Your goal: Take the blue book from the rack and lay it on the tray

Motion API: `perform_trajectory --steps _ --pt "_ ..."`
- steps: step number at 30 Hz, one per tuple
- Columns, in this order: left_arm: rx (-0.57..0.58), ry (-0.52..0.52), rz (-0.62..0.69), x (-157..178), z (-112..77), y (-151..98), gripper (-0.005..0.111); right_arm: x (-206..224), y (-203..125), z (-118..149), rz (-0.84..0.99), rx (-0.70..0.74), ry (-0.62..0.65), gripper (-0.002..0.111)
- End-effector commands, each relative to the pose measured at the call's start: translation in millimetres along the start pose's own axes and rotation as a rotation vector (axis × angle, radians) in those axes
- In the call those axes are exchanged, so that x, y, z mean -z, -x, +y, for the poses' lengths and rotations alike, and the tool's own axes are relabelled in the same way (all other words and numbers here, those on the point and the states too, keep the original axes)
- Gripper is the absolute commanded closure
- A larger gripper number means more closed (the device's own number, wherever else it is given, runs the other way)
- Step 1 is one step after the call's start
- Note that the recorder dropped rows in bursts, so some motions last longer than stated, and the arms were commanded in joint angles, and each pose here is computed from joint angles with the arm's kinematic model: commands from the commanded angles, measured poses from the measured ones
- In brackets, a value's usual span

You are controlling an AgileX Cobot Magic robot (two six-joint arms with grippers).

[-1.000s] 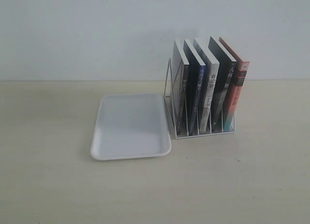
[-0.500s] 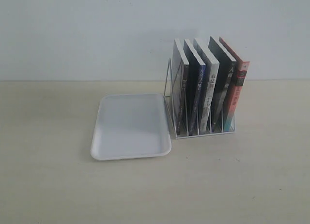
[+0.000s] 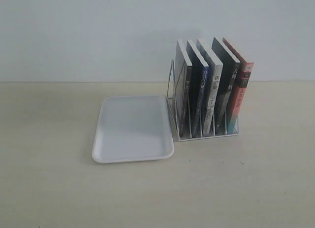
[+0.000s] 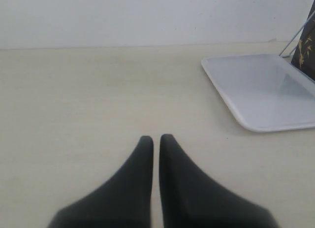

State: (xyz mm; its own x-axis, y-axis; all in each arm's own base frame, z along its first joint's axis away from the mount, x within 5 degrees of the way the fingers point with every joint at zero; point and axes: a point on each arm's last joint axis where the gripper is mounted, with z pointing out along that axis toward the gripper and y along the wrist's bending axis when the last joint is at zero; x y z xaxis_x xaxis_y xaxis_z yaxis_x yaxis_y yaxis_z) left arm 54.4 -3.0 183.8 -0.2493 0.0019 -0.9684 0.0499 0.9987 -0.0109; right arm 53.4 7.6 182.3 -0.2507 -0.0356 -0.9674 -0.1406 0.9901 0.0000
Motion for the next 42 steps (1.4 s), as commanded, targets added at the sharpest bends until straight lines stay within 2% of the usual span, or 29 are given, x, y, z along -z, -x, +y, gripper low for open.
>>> perform_trajectory --steps 1,19,30,36,39,42 --pt "-0.008 0.003 -0.015 0 0.2 0 0.103 0 1 0 -0.010 0.012 -0.005 0.107" --pt "-0.008 0.003 -0.015 0 0.2 0 0.103 0 3 0 -0.030 0.028 -0.005 0.107" --pt "-0.008 0.003 -0.015 0 0.2 0 0.103 11 42 0 -0.481 0.040 -0.011 0.107" --pt "-0.008 0.003 -0.015 0 0.2 0 0.103 13 47 0 -0.544 0.031 -0.010 0.107" --pt "-0.008 0.003 -0.015 0 0.2 0 0.103 15 49 0 -0.566 -0.037 0.010 0.107" --pt "-0.008 0.003 -0.015 0 0.2 0 0.103 22 59 0 -0.701 -0.057 0.023 0.107"
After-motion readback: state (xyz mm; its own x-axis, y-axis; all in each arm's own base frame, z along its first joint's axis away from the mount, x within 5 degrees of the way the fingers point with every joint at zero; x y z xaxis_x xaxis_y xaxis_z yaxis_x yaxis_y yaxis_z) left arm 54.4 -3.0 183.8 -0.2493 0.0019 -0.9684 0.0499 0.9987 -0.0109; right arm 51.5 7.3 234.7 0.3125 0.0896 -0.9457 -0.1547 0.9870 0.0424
